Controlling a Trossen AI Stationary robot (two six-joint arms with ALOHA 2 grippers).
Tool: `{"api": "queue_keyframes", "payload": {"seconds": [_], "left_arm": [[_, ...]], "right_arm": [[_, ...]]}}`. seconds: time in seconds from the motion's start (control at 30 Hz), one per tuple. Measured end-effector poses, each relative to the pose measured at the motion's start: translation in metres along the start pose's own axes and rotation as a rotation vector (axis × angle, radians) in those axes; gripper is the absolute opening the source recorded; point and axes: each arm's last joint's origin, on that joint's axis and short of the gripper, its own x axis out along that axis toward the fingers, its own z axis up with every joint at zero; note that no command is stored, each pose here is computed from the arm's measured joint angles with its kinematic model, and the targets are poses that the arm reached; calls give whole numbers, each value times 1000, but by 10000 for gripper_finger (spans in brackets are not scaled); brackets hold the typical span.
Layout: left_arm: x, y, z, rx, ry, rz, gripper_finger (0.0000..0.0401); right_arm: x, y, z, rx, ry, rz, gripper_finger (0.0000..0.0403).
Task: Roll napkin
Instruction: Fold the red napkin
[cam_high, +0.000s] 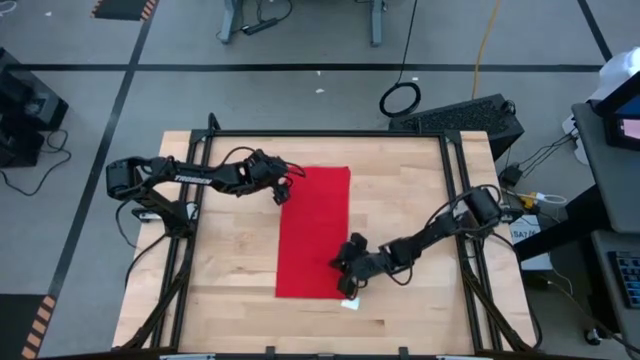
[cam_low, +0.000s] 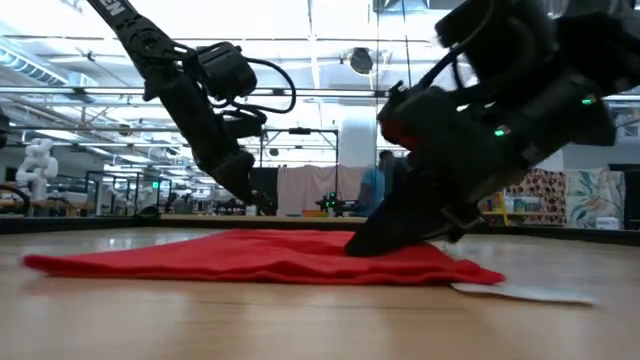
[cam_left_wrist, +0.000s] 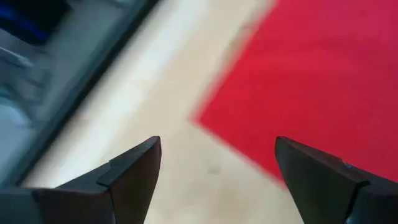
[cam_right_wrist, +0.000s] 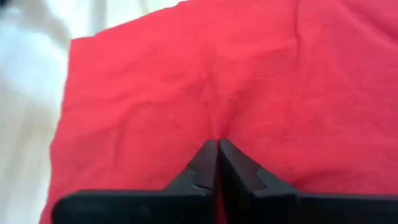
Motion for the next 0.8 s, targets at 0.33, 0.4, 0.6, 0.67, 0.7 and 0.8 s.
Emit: {"api": "queue_keyframes", "payload": {"seconds": [0.33, 0.4, 0.6, 0.67, 0.7, 0.8], "left_arm": [[-1, -3, -4, -113, 45, -60, 317], [-2, -4, -7, -171, 71, -50, 317], [-3, -9, -5, -244, 54, -82, 317], [-3, -9, -5, -267, 59, -88, 317], [-3, -8, -5, -277, 61, -89, 317], [-1, -8, -6, -286, 70, -86, 317]], "right_arm": [[-11, 26, -18, -10, 1, 89, 7], [-12, 29, -15, -30, -3, 110, 7], [-28, 32, 2, -115, -8, 121, 8], [-37, 33, 11, -141, -18, 115, 8], [-41, 32, 15, -154, -18, 111, 8], [-52, 32, 24, -181, -21, 97, 8]]}}
